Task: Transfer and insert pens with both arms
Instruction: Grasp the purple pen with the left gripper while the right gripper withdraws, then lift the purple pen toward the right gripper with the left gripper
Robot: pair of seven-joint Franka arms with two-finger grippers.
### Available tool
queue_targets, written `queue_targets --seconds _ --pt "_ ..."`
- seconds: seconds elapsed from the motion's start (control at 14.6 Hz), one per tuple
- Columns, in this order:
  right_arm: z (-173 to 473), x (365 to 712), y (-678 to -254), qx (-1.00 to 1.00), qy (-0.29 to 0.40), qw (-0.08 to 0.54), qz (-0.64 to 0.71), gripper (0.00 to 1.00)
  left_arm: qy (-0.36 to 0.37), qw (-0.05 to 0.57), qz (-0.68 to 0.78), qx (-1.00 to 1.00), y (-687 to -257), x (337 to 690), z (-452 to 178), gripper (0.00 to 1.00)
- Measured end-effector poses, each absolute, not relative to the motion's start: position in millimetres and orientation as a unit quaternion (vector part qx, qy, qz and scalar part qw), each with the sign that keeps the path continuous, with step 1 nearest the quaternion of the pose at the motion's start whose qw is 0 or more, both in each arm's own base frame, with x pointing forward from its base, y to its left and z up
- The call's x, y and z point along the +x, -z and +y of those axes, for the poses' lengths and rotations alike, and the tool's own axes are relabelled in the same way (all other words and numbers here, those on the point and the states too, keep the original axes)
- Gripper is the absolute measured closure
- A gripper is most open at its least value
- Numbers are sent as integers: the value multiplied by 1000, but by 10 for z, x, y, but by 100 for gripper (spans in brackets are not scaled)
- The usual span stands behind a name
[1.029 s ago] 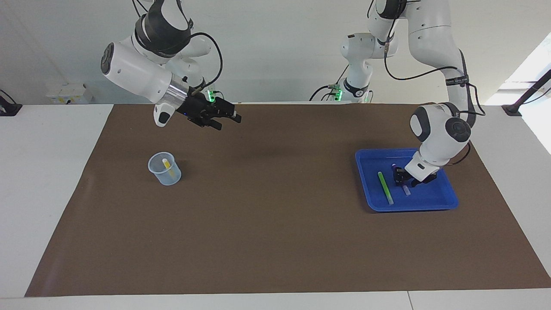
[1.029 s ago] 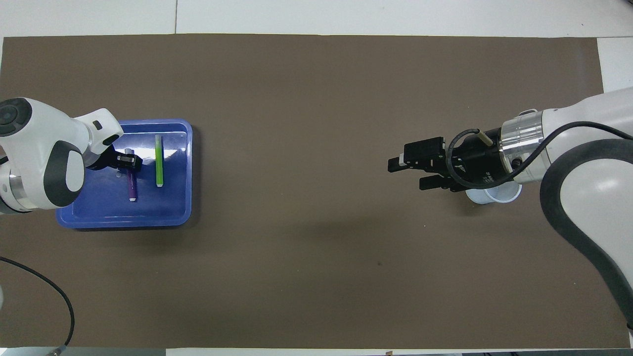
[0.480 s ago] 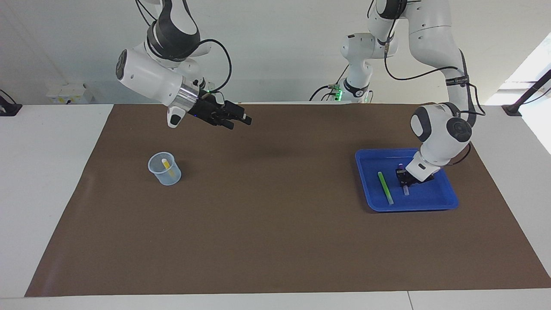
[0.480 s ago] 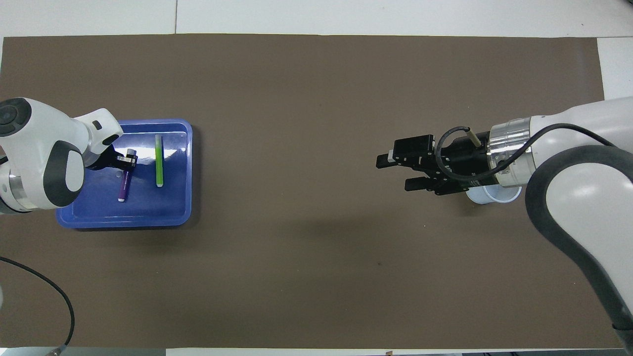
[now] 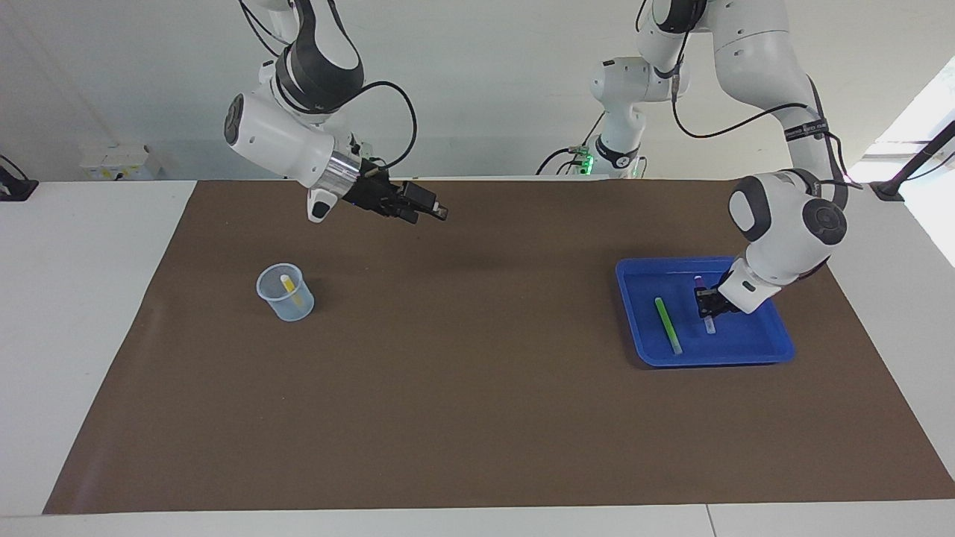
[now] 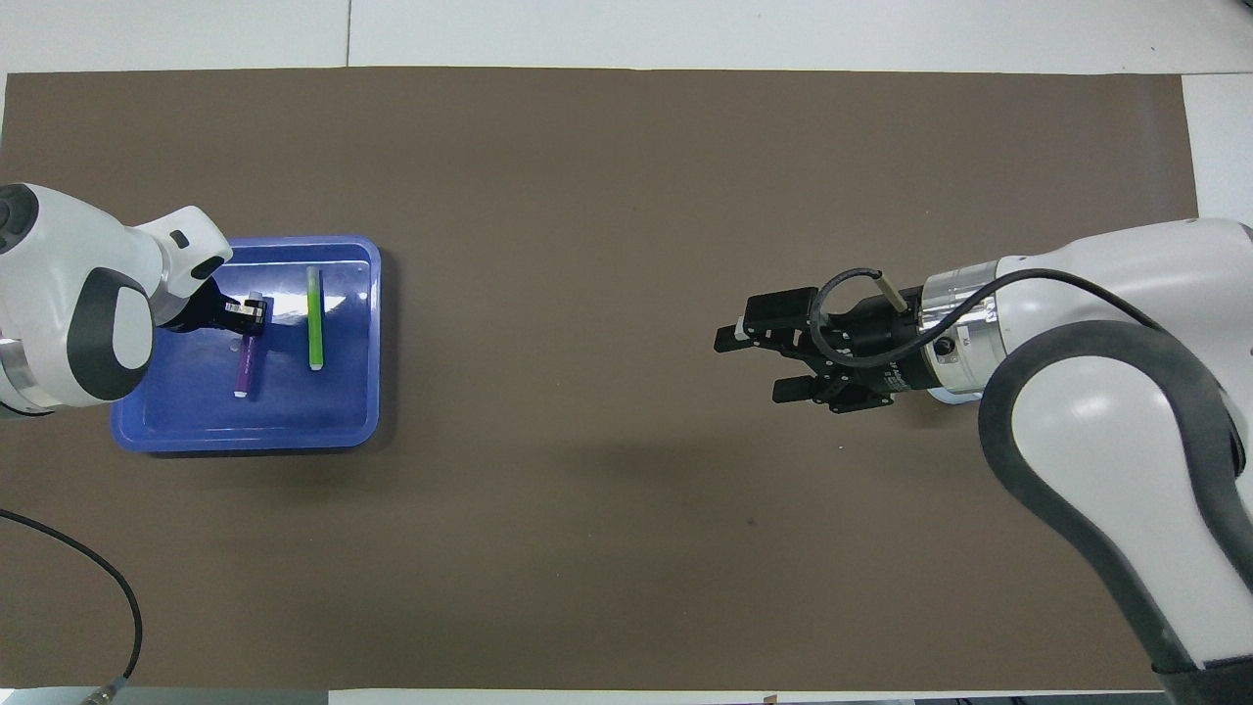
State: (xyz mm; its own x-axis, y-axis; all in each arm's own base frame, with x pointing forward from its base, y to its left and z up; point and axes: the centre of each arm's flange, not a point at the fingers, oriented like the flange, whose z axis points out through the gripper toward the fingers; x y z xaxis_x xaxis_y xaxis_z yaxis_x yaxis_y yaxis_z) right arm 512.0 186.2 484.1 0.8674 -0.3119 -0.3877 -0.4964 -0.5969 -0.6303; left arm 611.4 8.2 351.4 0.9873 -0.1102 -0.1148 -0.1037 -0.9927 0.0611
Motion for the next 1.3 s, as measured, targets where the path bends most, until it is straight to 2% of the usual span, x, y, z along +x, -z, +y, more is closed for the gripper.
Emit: queue_targets --seconds 0.27,0.48,0.69,1.03,1.3 --pt "2037 5068 -4877 -881 -125 390 236 0 97 63 70 991 -4060 6207 -153 83" --pt "2103 5039 -4883 -882 -127 390 230 0 125 96 225 961 -4506 6189 -698 83" --pt "2245 4976 -4888 -886 -133 388 218 0 170 119 386 899 -4773 6041 -1226 83" --pt "2424 4928 -4923 -888 -120 389 216 0 238 132 549 791 -4902 5835 -2064 83" --pt "2662 4904 -4980 -881 -83 393 252 0 274 150 607 731 -4697 5494 -2630 83"
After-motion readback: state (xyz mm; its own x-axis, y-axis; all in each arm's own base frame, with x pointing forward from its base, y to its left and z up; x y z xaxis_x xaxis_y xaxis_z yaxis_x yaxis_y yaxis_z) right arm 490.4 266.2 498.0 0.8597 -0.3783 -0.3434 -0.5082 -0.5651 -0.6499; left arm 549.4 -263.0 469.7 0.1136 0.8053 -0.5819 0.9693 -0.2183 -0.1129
